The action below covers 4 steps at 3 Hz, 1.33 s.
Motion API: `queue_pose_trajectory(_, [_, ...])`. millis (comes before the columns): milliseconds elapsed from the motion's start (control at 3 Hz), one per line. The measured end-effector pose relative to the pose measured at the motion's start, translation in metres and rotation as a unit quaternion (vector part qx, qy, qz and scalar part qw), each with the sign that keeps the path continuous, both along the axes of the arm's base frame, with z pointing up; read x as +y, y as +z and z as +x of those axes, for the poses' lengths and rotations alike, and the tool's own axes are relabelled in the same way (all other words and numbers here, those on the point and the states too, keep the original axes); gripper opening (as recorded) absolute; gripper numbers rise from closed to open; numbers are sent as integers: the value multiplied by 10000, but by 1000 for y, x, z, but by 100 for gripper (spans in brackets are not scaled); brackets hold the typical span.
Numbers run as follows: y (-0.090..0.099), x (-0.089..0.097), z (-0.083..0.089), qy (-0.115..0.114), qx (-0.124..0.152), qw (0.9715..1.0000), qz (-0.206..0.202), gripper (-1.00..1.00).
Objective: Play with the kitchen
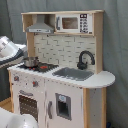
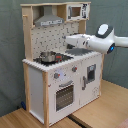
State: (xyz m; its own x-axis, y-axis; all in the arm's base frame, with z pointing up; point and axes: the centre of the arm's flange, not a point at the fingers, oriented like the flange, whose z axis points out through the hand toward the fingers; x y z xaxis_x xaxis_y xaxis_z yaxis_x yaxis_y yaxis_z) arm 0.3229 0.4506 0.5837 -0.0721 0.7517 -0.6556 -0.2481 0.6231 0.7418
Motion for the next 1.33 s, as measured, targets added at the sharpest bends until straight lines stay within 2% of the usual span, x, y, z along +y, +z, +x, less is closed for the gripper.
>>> queue_pose_trajectory(667, [75,-64,14,-389,-333,9986,158,100])
queue_pose_trajectory(1000, [88,-101,38,-742,-321,9967,-80,100])
queue_pose_trajectory(1333, [101,-130,49,-925,-281,9947,-355,100])
